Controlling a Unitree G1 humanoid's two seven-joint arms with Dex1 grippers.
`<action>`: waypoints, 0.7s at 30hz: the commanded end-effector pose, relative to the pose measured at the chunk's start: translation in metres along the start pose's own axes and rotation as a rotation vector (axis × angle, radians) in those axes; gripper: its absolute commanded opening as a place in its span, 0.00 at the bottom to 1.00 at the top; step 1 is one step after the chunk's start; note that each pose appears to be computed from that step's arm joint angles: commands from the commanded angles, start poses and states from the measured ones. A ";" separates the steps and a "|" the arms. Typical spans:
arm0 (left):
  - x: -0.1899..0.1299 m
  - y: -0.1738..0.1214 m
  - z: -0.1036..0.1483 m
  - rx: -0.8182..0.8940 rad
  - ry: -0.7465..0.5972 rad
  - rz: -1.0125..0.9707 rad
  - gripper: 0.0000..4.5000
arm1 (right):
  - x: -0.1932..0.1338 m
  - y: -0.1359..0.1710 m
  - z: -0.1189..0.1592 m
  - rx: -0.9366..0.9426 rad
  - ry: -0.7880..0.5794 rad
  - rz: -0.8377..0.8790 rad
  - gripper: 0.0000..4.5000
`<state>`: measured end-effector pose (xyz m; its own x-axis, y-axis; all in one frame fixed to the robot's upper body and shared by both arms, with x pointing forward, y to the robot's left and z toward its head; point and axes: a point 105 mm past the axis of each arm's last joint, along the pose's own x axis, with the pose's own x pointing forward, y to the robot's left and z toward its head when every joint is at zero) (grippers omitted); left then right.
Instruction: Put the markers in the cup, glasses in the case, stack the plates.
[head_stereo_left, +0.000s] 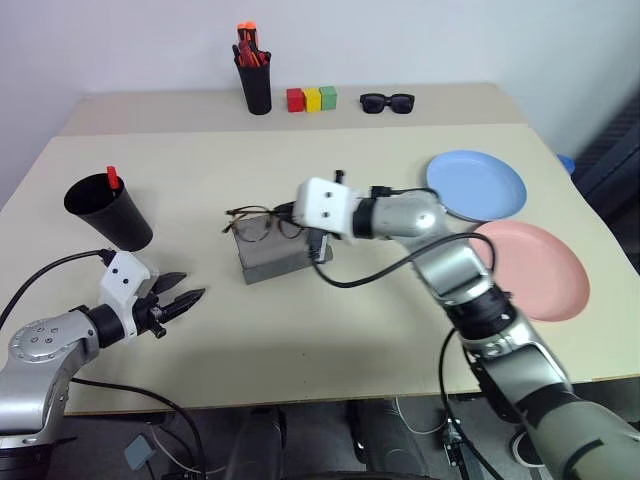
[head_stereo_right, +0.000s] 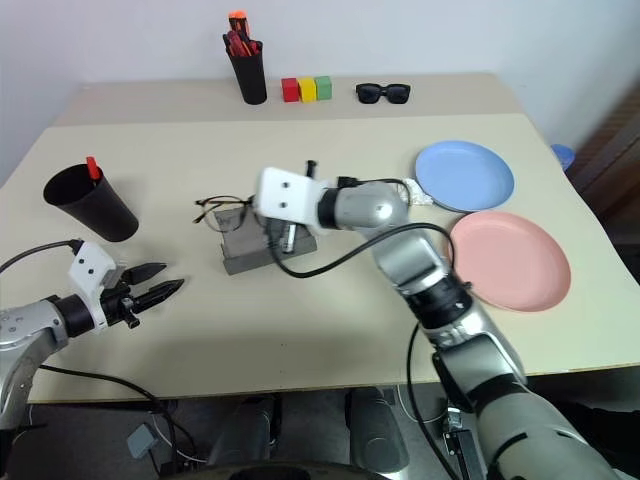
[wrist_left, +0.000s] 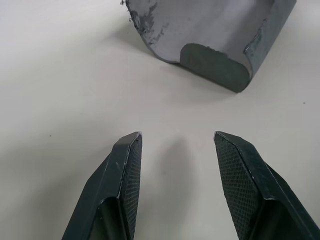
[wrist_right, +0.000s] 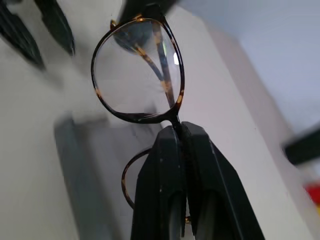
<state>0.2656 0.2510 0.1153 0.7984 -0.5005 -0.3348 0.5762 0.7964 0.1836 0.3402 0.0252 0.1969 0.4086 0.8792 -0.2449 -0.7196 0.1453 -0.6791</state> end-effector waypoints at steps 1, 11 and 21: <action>-0.003 0.002 0.017 0.033 -0.038 0.017 0.52 | 0.006 -0.002 -0.022 -0.075 0.081 -0.028 0.00; 0.006 0.005 0.039 0.038 -0.111 0.015 0.52 | -0.012 0.007 -0.028 0.019 0.099 0.032 0.53; 0.101 0.046 0.107 -0.157 -0.204 0.162 0.01 | -0.036 -0.002 0.002 0.015 -0.012 -0.055 0.89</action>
<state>0.3834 0.2015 0.1878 0.8946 -0.4380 -0.0890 0.4447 0.8923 0.0778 0.3344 -0.0041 0.1903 0.4547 0.8526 -0.2575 -0.7320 0.1931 -0.6534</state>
